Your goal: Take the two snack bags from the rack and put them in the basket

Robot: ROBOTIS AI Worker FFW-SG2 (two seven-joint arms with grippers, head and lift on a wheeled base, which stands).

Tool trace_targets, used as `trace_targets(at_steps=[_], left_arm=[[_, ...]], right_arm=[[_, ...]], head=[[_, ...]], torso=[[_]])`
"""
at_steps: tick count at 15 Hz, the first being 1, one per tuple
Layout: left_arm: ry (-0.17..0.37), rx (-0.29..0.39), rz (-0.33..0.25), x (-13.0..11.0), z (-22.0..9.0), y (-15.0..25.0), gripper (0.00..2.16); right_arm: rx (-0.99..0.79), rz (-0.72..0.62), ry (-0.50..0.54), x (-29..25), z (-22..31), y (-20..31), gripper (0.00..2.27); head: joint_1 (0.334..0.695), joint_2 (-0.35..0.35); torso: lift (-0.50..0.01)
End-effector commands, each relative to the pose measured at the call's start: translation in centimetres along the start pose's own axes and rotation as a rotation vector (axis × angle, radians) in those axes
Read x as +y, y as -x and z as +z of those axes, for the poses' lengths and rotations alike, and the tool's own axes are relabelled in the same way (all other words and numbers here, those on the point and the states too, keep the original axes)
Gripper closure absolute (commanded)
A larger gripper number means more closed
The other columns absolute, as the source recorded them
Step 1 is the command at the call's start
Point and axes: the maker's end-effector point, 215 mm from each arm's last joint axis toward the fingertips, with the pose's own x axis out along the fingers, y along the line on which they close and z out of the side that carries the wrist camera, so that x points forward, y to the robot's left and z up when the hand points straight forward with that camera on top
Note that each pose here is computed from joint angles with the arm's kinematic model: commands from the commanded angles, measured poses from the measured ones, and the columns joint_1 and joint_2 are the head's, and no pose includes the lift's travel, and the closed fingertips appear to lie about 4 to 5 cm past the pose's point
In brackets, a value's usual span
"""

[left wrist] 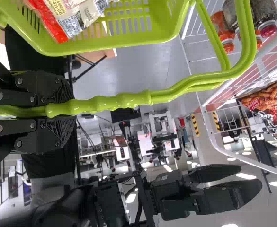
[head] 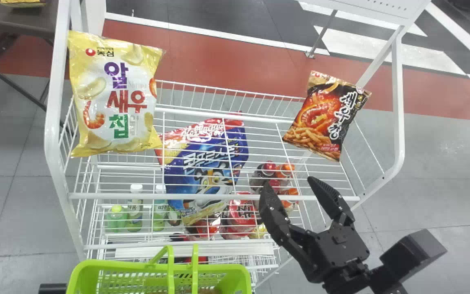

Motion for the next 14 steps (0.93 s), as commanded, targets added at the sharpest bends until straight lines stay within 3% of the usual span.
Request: trace_targets(at_steps=[1, 14], left_arm=[[0.000, -0.009, -0.009, -0.32, 0.26, -0.28, 1.57], [0.001, -0.006, 0.006, -0.04, 0.09, -0.33, 1.57]], right_arm=[[0.001, 0.000, -0.002, 0.02, -0.04, -0.05, 0.08], [-0.017, 0.015, -0.007, 0.65, 0.39, -0.31, 0.08]], head=[[0.695, -0.350], [0.695, -0.350]], torso=[[-0.009], [-0.009]])
